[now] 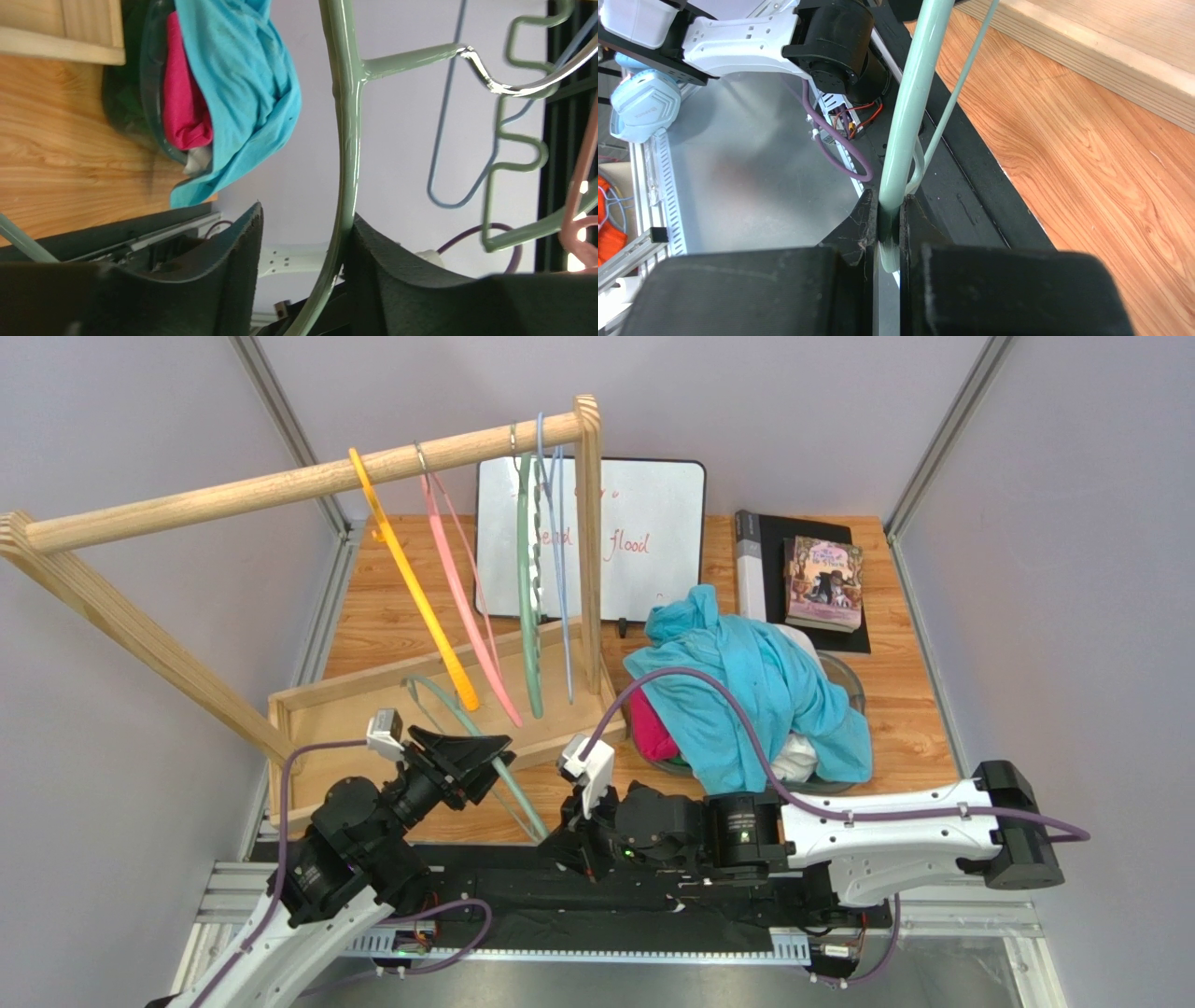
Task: Remove the t-shirt from the hanger
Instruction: Pass the hanger from the left arm to the right, then pass the hanger from the right arm to the left
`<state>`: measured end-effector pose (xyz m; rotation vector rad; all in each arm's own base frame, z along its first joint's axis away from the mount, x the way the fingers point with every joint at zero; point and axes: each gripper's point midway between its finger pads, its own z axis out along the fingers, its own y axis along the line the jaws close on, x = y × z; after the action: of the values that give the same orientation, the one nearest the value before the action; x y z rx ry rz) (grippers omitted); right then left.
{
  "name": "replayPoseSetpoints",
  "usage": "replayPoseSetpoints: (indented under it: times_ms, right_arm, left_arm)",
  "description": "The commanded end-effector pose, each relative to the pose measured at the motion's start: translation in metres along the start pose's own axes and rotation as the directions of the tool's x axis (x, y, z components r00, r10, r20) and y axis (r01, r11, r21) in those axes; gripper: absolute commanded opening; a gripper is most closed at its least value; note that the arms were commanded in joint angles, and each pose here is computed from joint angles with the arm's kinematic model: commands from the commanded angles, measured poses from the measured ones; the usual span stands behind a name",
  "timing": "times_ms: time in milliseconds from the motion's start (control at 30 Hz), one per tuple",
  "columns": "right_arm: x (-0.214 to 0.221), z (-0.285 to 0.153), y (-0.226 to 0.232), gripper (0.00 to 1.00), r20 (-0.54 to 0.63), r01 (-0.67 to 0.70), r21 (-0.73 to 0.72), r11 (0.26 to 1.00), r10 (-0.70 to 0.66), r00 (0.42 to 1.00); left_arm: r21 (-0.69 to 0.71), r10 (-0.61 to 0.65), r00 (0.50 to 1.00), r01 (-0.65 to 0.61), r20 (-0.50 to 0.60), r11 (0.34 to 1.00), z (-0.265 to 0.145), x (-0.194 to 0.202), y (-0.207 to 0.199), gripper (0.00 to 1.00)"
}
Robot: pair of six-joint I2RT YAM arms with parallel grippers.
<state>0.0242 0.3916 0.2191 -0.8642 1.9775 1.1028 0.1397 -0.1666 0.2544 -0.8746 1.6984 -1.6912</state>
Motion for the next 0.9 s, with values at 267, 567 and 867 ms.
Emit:
replayPoseSetpoints:
  times_ms: [267,567,867]
  right_arm:
    - [-0.037,-0.036,-0.029,0.00,0.229,-0.146,0.109,0.983,0.118,0.966]
    - [-0.052,-0.062,-0.064,0.00,0.353,-0.194,0.223,0.955,0.106,0.929]
    - [-0.033,-0.110,-0.097,0.00,0.341,-0.226,0.283,0.932,0.123,0.932]
  left_arm:
    - [-0.052,0.038,0.984,-0.048,-0.176,0.997,-0.025,0.028,0.028,0.59]
    - [-0.090,0.051,0.971,-0.074,-0.234,0.993,-0.026,0.037,0.041,0.64]
    - [-0.104,0.098,0.974,-0.121,-0.202,0.987,-0.035,0.030,0.042,0.62]
